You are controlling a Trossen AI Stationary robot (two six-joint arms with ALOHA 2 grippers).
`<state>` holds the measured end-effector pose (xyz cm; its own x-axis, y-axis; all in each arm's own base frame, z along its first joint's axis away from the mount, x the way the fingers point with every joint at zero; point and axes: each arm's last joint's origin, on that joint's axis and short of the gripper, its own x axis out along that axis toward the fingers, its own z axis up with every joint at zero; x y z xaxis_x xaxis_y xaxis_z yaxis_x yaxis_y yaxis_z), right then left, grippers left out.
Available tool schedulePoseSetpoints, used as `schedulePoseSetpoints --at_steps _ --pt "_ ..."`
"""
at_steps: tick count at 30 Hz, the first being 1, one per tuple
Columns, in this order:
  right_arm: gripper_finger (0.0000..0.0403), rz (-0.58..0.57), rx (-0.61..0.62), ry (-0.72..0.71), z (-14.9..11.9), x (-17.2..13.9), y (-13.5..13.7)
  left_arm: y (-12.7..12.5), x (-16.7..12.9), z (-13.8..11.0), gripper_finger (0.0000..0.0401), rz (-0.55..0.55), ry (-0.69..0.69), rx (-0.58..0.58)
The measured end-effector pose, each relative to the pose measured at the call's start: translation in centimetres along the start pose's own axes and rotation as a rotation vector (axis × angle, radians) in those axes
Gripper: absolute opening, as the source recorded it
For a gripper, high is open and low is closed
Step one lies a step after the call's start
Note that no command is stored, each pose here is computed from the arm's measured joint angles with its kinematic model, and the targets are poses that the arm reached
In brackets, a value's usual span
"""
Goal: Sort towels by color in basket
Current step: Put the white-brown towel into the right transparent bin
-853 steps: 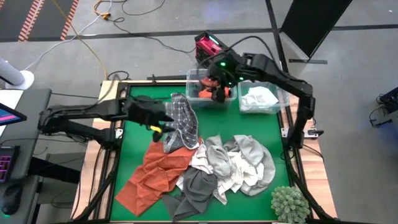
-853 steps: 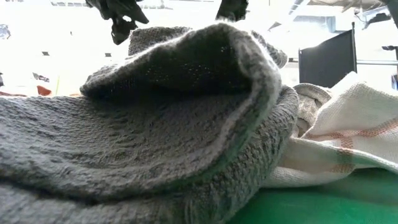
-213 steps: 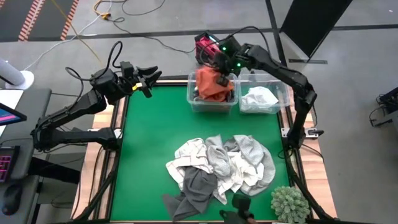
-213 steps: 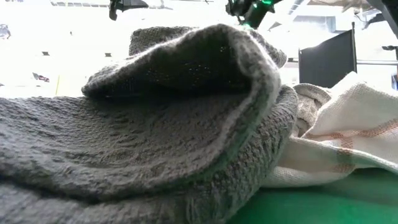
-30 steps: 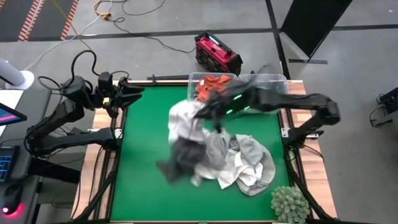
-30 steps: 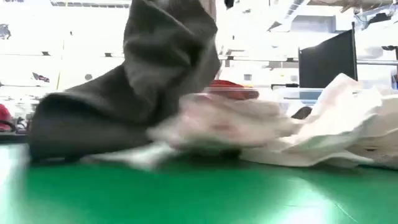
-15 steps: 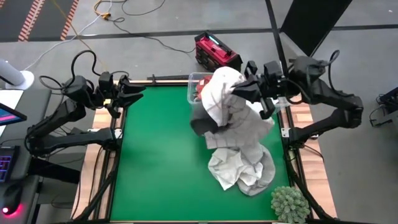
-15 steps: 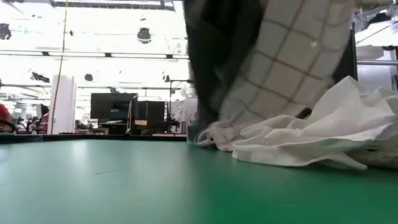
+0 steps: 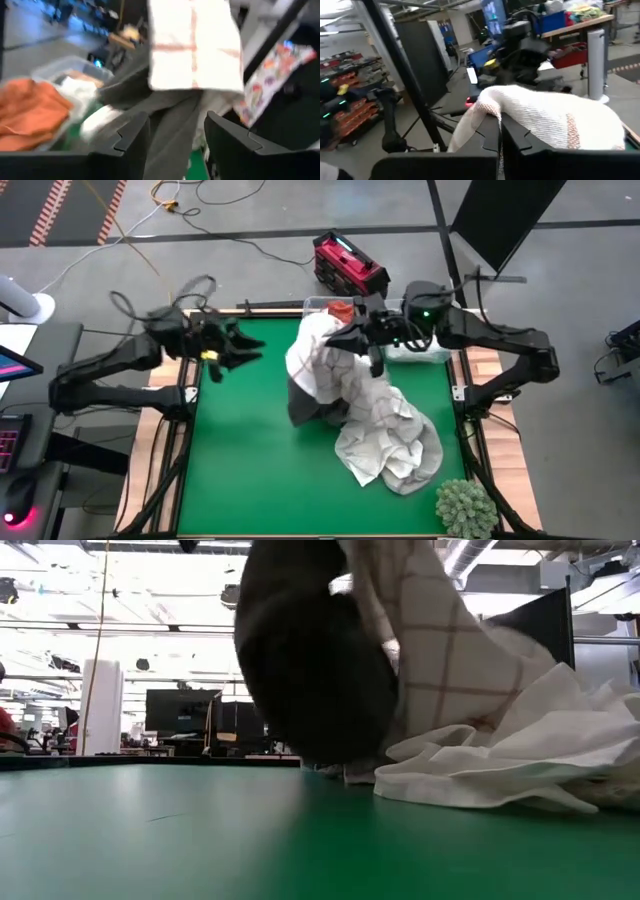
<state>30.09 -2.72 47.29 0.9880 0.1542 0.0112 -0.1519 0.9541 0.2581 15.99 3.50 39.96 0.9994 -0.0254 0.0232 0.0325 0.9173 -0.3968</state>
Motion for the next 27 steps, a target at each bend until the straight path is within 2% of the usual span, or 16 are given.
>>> schedulePoseSetpoints --at_steps 6,10,18,21,23,25,27 --pt "0.0021 -0.045 0.040 -0.019 0.4 -0.3 -1.2 -0.2 3.7 -2.1 0.0239 0.004 0.109 0.028" --pt "0.0021 -0.114 0.018 -0.038 0.5 -0.4 -1.4 -0.1 5.8 -3.4 0.0270 0.006 0.165 0.021" --pt "0.0021 -0.103 -0.011 -0.073 0.3 0.5 -1.0 1.1 10.0 -5.7 0.0267 0.109 0.170 0.033" --pt "0.0021 -0.099 -0.010 -0.071 0.3 0.4 -0.9 1.4 10.8 -6.0 0.0249 0.115 0.155 0.044" --pt "0.0022 -0.095 -0.009 -0.069 0.4 0.3 -0.7 1.4 11.2 -5.9 0.0215 0.104 0.132 0.072" --pt "0.0026 -0.089 -0.007 -0.075 0.6 0.0 -0.4 1.3 11.2 -5.7 0.0160 0.096 0.116 0.084" --pt "0.0030 -0.090 -0.007 -0.073 0.7 -0.4 -0.3 1.2 11.2 -5.4 0.0087 0.086 0.089 0.087"
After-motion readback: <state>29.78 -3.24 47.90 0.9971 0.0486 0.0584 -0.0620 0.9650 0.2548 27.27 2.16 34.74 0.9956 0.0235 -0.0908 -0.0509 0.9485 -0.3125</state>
